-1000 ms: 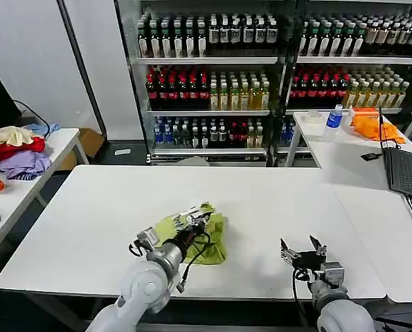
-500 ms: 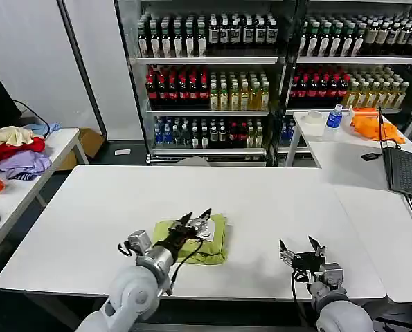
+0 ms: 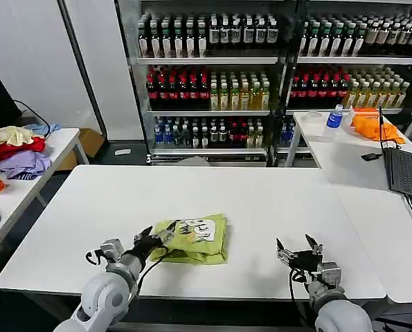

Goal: Fold and organize the clothes.

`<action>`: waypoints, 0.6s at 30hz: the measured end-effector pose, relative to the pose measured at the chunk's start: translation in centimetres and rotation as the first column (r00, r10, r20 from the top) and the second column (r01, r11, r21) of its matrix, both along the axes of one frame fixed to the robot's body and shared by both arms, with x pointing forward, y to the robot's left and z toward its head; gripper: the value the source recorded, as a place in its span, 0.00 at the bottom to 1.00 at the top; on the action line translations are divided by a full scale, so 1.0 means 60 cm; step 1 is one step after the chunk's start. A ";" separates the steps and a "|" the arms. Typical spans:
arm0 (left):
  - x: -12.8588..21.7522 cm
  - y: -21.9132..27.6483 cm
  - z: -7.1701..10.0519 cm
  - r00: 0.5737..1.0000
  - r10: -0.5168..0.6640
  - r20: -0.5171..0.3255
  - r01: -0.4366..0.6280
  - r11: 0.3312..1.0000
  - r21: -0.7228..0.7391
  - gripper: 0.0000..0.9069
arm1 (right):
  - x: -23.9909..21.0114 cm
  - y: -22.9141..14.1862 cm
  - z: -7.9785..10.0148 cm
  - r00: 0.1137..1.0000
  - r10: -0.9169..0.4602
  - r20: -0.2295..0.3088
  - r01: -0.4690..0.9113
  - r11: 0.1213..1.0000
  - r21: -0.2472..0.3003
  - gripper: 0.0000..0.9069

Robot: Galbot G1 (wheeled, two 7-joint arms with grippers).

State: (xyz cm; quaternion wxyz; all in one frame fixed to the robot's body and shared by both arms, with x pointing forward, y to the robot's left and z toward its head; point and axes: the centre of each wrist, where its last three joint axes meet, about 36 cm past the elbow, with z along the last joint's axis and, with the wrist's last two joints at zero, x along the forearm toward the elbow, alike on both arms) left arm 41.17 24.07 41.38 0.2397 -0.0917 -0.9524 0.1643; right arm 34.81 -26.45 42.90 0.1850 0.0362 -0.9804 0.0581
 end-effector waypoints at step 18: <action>0.016 0.019 -0.028 0.988 -0.074 -0.134 0.058 0.992 -0.115 1.00 | -0.001 -0.004 0.013 1.000 0.002 0.020 -0.002 1.000 -0.011 1.00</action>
